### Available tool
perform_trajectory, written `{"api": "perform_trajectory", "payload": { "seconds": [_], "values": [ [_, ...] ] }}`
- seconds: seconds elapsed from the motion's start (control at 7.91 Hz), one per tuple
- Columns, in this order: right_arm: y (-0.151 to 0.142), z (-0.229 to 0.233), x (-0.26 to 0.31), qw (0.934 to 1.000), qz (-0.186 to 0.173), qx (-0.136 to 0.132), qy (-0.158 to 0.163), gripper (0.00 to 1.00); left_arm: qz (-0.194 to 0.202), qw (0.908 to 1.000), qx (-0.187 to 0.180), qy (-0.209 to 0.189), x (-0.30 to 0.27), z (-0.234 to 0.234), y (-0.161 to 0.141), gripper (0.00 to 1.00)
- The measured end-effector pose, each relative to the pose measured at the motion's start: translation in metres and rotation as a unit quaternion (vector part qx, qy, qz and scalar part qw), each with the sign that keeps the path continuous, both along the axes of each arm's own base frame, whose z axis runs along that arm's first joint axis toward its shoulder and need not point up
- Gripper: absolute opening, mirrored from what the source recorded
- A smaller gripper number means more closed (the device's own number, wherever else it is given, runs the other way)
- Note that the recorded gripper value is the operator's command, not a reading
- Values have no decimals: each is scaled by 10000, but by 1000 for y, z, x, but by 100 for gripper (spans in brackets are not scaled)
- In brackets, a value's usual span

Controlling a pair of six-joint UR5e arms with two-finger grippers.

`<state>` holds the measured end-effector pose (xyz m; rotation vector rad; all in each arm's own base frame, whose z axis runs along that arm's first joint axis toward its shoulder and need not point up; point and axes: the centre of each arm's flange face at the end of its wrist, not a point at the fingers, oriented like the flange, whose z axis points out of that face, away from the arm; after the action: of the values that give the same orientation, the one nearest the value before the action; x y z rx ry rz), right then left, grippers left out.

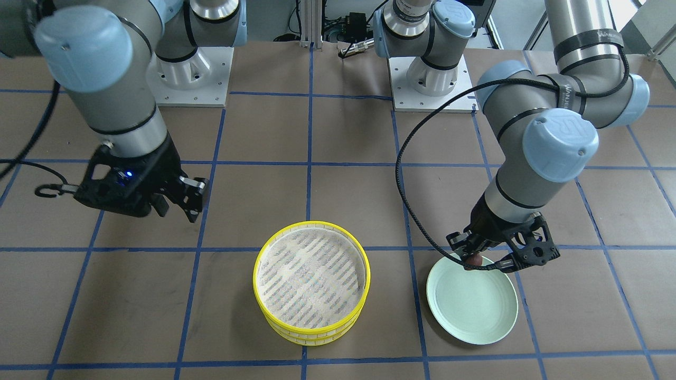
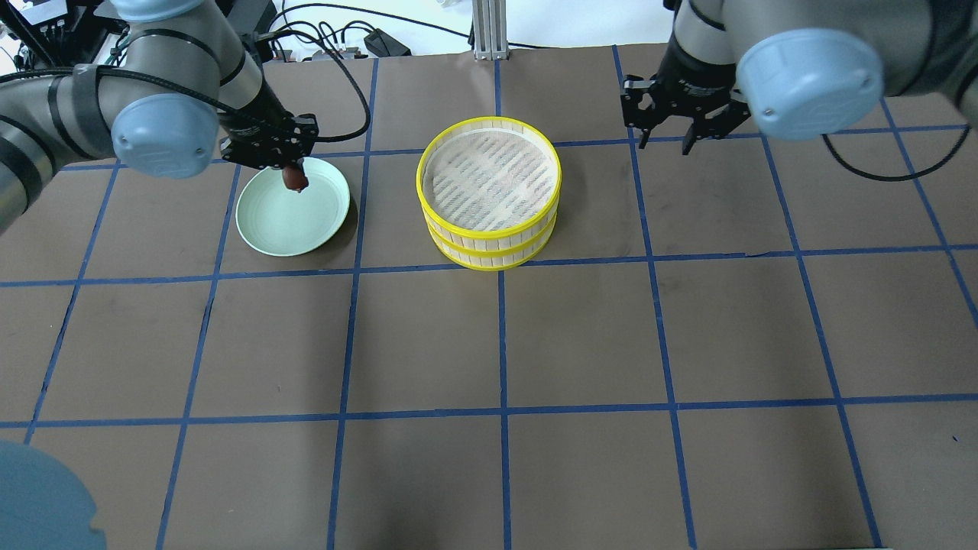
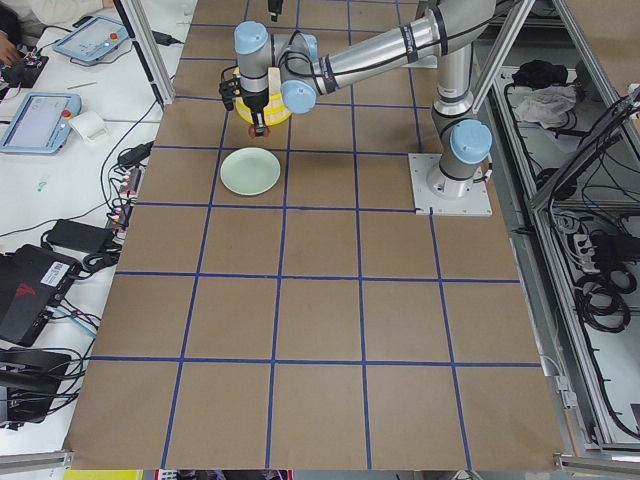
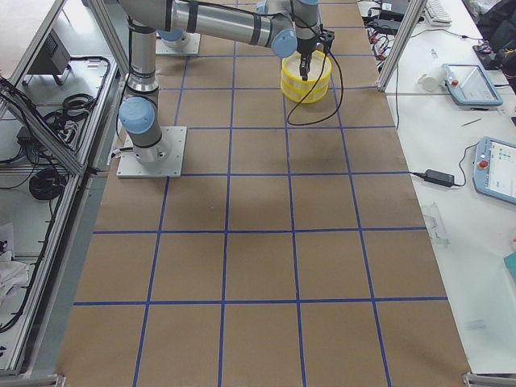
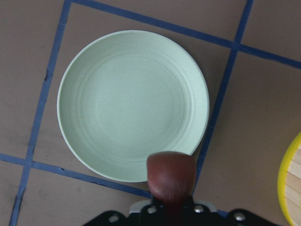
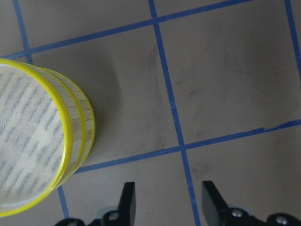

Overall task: Place buns in different layers of steamer
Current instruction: 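Carry the dark red bun over the top steamer tier with the left gripper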

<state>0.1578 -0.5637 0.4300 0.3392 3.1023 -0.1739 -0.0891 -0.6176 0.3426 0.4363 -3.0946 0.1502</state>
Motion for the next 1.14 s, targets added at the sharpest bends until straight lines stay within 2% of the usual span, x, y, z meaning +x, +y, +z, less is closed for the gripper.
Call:
{"api": "perform_trajectory", "payload": {
  "seconds": [0.25, 0.51, 0.63, 0.76, 0.89, 1.01, 1.14],
  "values": [
    [42, 60, -25, 9993, 295, 185, 102, 63, -199, 9979, -495, 361, -66, 19, 0, 0],
    [58, 81, -30, 9982, 514, 261, 144, 79, -540, 9906, -798, 968, -115, 28, 3, 0],
    [59, 81, -31, 9978, 569, 292, 151, 90, -758, 9835, -910, 1365, -139, 22, 1, 0],
    [59, 80, -31, 9977, 594, 303, 153, 100, -988, 9750, -979, 1731, -164, 11, 0, 11],
    [59, 80, -31, 9976, 602, 306, 144, 100, -1141, 9697, -971, 1931, -184, -1, 1, 16],
    [58, 79, -31, 9976, 607, 309, 141, 100, -1200, 9679, -894, 2021, -195, -16, 0, 44],
    [59, 79, -31, 9976, 607, 315, 137, 100, -1239, 9662, -856, 2094, -202, -33, -3, 92]
  ]
}}
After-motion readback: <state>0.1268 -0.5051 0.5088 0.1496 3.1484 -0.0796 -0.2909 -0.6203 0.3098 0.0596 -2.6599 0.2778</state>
